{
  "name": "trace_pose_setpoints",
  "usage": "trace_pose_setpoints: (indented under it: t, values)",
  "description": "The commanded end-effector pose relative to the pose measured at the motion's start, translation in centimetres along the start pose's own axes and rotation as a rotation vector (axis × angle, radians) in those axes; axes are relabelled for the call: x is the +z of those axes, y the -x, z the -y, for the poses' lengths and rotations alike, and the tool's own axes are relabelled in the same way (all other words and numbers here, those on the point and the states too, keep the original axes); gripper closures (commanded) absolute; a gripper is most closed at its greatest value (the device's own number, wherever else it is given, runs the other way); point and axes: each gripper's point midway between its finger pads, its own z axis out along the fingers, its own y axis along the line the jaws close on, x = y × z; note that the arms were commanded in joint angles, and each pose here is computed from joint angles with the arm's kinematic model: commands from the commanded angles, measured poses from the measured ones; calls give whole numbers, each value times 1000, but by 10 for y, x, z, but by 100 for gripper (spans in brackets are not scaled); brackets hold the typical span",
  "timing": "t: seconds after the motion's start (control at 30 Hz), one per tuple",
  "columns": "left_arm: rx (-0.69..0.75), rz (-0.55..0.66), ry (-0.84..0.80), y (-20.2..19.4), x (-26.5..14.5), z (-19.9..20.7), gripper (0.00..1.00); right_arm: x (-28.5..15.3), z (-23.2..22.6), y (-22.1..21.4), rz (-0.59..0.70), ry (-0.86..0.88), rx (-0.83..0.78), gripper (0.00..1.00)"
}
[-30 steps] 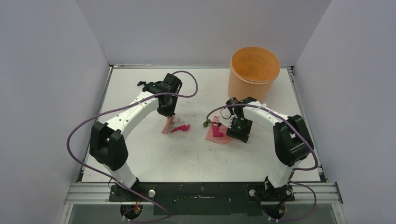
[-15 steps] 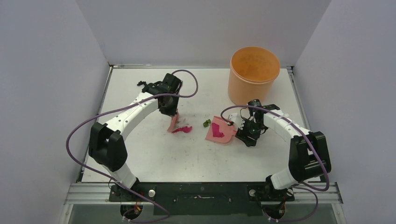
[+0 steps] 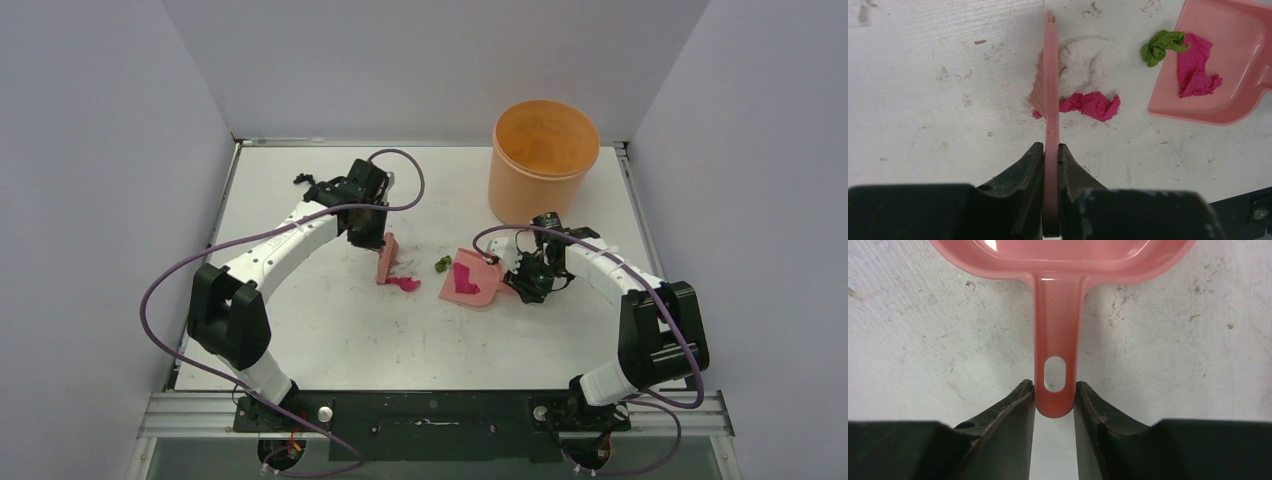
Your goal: Sweep away the paper scraps from the table
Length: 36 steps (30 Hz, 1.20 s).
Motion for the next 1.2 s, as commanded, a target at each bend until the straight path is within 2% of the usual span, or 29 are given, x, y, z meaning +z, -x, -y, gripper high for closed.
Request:
trace_pose_setpoints:
  t: [0.0, 0.17, 0.33, 0.7, 0.93, 1.17]
  values:
    - [-40, 27, -109, 3, -6, 23, 100, -9, 6, 14, 61, -21, -27, 75]
    - [-59, 47, -146, 4, -7, 33, 100, -21, 8, 8, 11, -45, -47, 86]
    - [-83, 58, -196, 4, -7, 44, 100, -33, 4, -2, -57, -40, -57, 91]
    - [-136, 80, -369, 9, 0, 108, 100, -28, 3, -7, -129, -30, -46, 94]
    - [-92, 99, -468, 14, -16, 155, 100, -27, -3, 3, -115, -32, -61, 95]
    - [-84, 164, -445, 16, -53, 153, 100, -32, -13, -9, -121, -52, -78, 95]
